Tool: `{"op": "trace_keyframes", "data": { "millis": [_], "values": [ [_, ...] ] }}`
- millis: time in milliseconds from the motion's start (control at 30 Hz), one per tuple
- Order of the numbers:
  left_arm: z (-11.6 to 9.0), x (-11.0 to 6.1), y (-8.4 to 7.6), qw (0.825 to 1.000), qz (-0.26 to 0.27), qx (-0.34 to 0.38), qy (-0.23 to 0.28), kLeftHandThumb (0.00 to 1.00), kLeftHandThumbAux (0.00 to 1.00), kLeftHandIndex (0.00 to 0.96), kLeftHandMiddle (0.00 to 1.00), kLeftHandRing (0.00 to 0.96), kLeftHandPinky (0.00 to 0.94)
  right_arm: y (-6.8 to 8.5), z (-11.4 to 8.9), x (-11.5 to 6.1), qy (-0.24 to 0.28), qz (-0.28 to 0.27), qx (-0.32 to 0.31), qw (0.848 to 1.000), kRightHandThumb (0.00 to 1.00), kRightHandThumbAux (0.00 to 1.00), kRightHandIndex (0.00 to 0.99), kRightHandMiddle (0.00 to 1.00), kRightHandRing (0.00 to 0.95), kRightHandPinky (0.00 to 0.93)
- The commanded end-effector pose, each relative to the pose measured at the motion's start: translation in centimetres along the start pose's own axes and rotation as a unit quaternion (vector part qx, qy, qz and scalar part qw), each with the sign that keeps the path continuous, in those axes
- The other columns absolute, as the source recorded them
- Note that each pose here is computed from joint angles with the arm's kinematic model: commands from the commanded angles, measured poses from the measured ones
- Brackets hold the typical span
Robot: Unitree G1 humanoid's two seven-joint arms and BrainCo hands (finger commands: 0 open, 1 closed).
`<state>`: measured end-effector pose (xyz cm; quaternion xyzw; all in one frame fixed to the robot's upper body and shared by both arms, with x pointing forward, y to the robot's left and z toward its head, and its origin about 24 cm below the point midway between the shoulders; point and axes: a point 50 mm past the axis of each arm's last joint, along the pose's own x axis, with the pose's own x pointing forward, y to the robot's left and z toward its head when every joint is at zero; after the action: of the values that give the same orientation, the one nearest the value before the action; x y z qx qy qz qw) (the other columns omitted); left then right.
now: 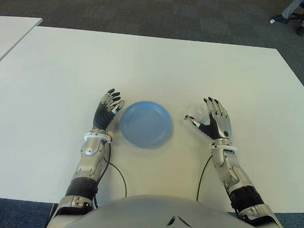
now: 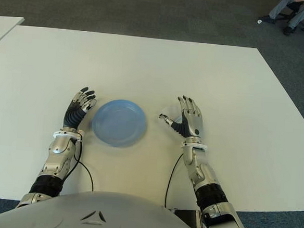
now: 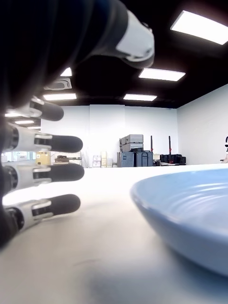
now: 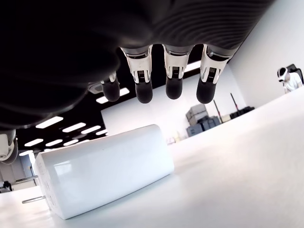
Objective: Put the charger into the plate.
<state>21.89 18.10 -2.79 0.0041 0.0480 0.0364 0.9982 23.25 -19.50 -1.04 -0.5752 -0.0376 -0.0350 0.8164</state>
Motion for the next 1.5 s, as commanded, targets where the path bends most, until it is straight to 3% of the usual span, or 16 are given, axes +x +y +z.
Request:
{"op": "trace_keyframes", "data": {
  "millis": [33,733,1500],
  "values": [
    [-1.3,-0.8,0.3,0.999,0.0,0.0,0.039,0.0,0.552,0.12,0.192,0.198,0.214,1.4,-0.8,-1.5,0.022,0.047,0.006,0.999,0.289,0.314,0.0,0.0,0.002,0.092],
    [-1.0,-1.2,0.0,0.999,0.003,-0.002,0.035,0.0,0.55,0.123,0.194,0.2,0.217,0.7,-1.0,-1.3,0.071,0.16,0.001,0.985,0.239,0.328,0.0,0.0,0.005,0.103],
    [-0.8,-1.2,-0.7,0.999,0.001,-0.007,0.033,0.0,0.534,0.117,0.181,0.187,0.199,-0.5,-0.5,-0.5,0.097,0.192,-0.05,0.975,0.26,0.333,0.0,0.0,0.008,0.112]
  ]
}}
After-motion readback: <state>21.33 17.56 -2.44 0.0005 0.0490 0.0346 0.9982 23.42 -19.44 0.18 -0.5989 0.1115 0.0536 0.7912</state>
